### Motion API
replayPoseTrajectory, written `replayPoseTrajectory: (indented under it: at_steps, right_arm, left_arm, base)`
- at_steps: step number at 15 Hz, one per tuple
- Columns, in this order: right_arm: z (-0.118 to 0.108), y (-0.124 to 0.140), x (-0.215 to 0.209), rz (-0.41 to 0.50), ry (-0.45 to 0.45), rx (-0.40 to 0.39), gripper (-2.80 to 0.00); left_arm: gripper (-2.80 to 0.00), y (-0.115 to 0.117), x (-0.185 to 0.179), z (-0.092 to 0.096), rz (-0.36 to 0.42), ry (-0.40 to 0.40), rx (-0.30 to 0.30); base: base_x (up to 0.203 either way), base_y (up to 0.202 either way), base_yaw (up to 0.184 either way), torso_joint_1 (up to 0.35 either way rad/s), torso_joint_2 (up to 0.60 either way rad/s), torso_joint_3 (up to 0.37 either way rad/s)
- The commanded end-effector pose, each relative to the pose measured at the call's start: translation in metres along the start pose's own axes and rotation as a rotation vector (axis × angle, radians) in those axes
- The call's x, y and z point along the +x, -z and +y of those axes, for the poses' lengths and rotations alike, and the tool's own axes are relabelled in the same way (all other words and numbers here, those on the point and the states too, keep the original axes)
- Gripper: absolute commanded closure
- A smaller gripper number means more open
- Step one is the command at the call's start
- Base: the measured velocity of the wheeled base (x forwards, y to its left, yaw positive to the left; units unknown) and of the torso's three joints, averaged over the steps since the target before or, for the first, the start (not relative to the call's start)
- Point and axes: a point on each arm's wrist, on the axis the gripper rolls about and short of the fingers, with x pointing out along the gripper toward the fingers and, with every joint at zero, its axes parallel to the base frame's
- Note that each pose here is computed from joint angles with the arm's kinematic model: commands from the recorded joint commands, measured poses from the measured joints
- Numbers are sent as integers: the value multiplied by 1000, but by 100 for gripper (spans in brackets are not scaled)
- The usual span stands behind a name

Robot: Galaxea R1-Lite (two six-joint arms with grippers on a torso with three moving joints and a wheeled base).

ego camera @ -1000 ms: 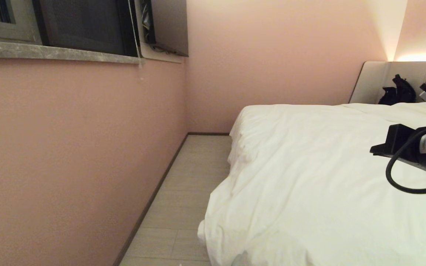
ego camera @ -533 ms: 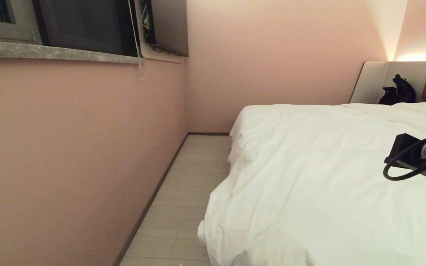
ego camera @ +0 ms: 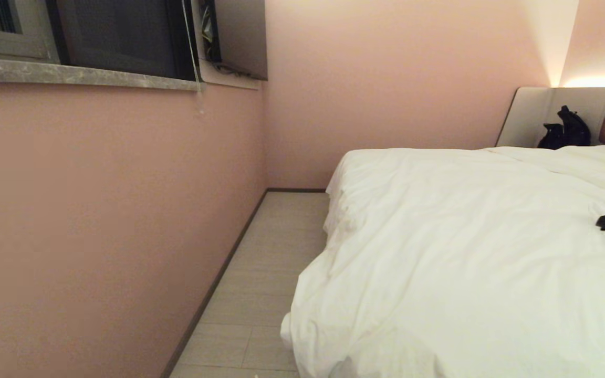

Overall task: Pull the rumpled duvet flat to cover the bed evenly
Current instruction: Hold the folded corner of the quilt

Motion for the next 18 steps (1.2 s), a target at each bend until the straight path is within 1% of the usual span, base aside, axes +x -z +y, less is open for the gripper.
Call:
replayPoseTrajectory:
  at_steps: [1, 3, 5, 8, 10, 12, 14, 17, 18]
  right_arm:
    - [-17, 7, -62, -168, -52, -22, 0]
    - [-29, 15, -94, -267, -66, -44, 0]
    - [-38, 23, -117, -340, -82, -44, 0]
    - [-52, 38, -144, -440, -83, -40, 0]
    - [-64, 53, -159, -506, -65, -60, 0]
    - [-76, 69, -175, -570, -69, -81, 0]
    - [-87, 88, -178, -599, -58, -99, 0]
    - [-95, 113, -166, -591, 18, -134, 0]
    - [-97, 118, -165, -595, 25, -137, 0]
  left_arm:
    - [0, 0, 0, 0, 1, -1, 0]
    - [0, 0, 0, 0, 1, 0, 0]
    - [0, 0, 0, 0, 1, -1, 0]
    - [0, 0, 0, 0, 1, 1, 0]
    - [0, 0, 0, 0, 1, 0, 0]
    - [0, 0, 0, 0, 1, 1, 0]
    - [0, 0, 0, 0, 1, 1, 0]
    - [0, 0, 0, 0, 1, -1, 0]
    - [0, 0, 0, 0, 1, -1, 0]
  base:
    - [0, 0, 0, 0, 0, 0]
    - [0, 0, 0, 0, 0, 0]
    - [0, 0, 0, 0, 0, 0]
    - [0, 0, 0, 0, 0, 0]
    - [0, 0, 0, 0, 0, 0]
    - [0, 0, 0, 0, 0, 0]
    - [0, 0, 0, 0, 0, 0]
    - [0, 0, 0, 0, 0, 0]
    - [0, 0, 0, 0, 0, 0]
